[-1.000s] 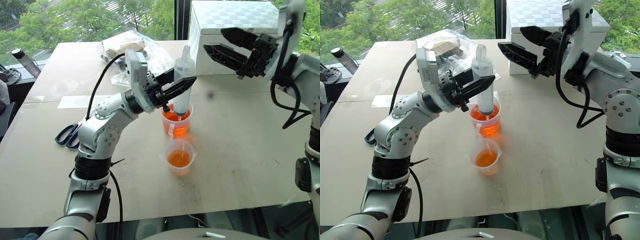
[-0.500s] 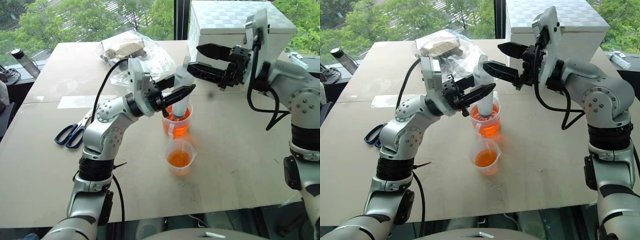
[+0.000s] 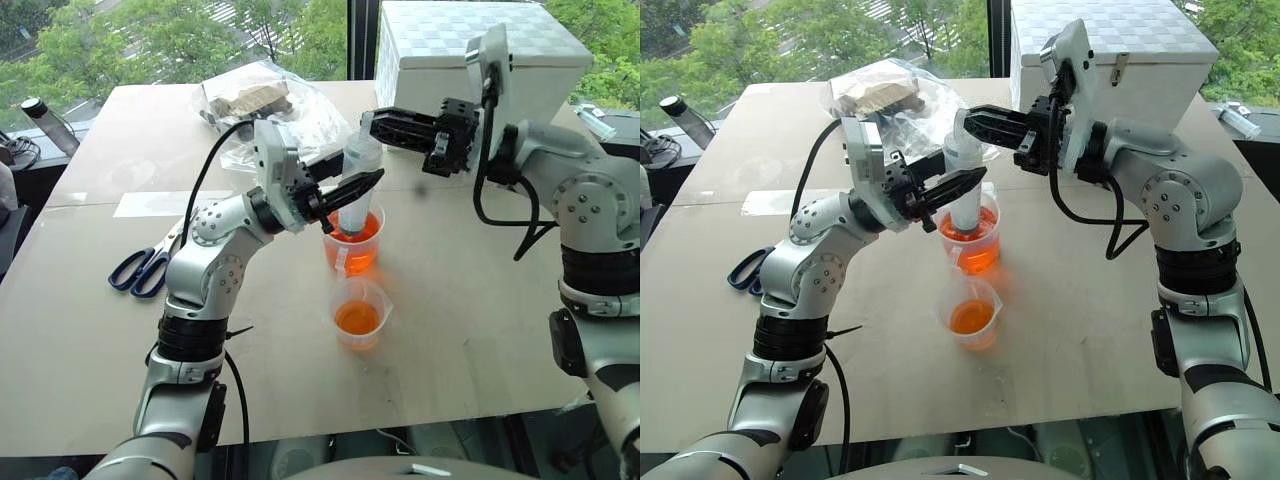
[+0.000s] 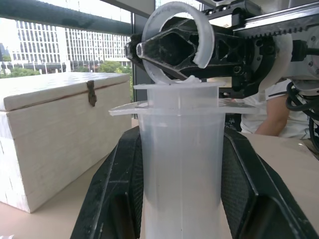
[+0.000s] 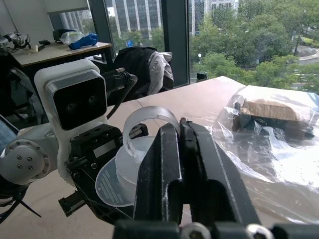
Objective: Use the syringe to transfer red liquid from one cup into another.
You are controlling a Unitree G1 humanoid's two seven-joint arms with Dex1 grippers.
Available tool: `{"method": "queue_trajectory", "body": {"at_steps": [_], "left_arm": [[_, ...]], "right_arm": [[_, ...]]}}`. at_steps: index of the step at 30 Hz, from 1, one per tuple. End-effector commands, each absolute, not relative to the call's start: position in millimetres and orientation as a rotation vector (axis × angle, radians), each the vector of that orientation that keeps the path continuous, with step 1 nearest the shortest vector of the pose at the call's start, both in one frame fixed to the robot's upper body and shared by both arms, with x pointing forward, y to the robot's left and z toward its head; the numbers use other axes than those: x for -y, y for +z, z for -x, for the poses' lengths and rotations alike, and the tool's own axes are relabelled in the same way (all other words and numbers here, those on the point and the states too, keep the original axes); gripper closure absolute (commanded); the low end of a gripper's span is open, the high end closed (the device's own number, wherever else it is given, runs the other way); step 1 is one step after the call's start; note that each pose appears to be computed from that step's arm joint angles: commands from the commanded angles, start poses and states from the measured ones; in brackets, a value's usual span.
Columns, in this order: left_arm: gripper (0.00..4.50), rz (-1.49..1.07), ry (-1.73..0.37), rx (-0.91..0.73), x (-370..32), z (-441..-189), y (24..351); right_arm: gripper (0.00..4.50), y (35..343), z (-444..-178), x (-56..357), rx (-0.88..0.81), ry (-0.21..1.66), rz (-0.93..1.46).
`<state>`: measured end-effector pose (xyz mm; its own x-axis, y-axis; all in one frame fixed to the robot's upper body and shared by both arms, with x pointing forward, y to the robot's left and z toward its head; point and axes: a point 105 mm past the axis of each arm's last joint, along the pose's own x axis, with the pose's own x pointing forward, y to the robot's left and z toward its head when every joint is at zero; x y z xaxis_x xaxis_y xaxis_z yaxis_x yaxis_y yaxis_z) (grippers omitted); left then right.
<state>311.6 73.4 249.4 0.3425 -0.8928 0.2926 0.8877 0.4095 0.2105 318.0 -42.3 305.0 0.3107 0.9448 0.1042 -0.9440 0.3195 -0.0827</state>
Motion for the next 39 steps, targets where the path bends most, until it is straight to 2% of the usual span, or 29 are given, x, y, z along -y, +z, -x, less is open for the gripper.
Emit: {"method": "queue_trajectory", "body": {"at_steps": [1,9,39], "left_arm": [[3.08,-0.016,-1.164,0.444,-74.2,-306.9,260.0],[3.08,-0.025,-1.149,0.419,-77.2,-309.1,251.6],[3.08,0.017,-1.146,0.378,-75.3,-314.4,243.6]], "right_arm": [[4.45,328.3,-314.8,44.8,0.239,1.235,0.008],[4.45,342.7,-316.4,47.9,0.278,1.217,-0.08],[4.45,364.6,-317.5,54.0,0.425,1.165,-0.099]]}}
